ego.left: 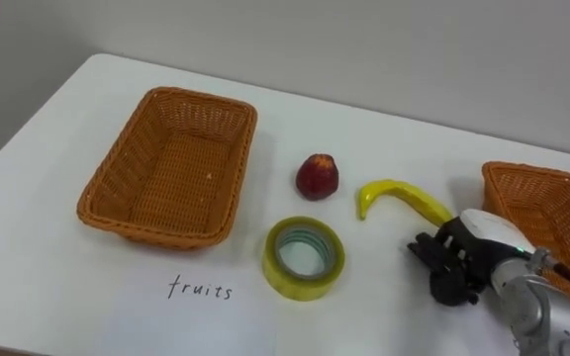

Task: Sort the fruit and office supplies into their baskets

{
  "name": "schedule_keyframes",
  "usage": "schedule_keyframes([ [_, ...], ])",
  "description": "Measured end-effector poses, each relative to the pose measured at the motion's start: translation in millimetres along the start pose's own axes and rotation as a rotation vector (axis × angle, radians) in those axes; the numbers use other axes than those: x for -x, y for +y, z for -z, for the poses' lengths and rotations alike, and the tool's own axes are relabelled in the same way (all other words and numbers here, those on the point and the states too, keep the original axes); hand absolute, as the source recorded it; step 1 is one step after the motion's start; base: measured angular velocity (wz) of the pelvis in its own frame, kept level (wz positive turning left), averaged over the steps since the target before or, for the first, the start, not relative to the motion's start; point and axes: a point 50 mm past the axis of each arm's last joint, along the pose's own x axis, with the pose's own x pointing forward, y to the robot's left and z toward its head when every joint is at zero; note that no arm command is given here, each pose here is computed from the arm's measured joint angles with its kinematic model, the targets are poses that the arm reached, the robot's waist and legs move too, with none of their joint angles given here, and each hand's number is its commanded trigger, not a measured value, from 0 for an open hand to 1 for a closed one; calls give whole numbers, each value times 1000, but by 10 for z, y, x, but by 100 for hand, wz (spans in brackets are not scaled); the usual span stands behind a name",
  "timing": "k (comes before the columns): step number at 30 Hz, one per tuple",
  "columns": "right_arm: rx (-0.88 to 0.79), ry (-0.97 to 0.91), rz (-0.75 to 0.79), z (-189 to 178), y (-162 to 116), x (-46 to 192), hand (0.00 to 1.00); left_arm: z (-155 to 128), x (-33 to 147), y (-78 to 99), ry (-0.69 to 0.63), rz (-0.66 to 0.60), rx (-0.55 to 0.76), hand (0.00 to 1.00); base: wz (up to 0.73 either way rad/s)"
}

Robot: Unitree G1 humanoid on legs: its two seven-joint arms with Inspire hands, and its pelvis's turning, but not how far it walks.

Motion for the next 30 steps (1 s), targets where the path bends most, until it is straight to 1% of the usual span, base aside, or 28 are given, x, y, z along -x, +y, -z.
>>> schedule_keyframes([
  [3, -45, -50, -26, -45, -55, 62, 100, -16, 5, -25, -14, -1, 10, 0, -8],
  [6, -87, -167, -51, -185, -99, 126, 100, 35, 10, -33, -11, 1, 44, 0, -12],
  [10, -141, -294, -24, -307, -250, 225, 100, 147, 16, -54, 13, 7, 62, 0, 0],
  [14, -189, -373, 52, -333, -457, 341, 100, 278, 33, -92, 48, 36, 62, 0, -2],
  [17, -213, -399, 71, -323, -511, 365, 100, 307, 40, -113, 54, 61, 61, 0, 0],
  [25, -250, -412, 78, -298, -541, 375, 100, 351, 52, -141, 64, 90, 61, 0, -1],
  [27, -276, -412, 97, -256, -582, 385, 100, 365, 56, -151, 68, 97, 67, 0, -2],
  [30, -319, -416, 173, -177, -680, 414, 100, 394, 66, -164, 69, 104, 71, 0, 0],
])
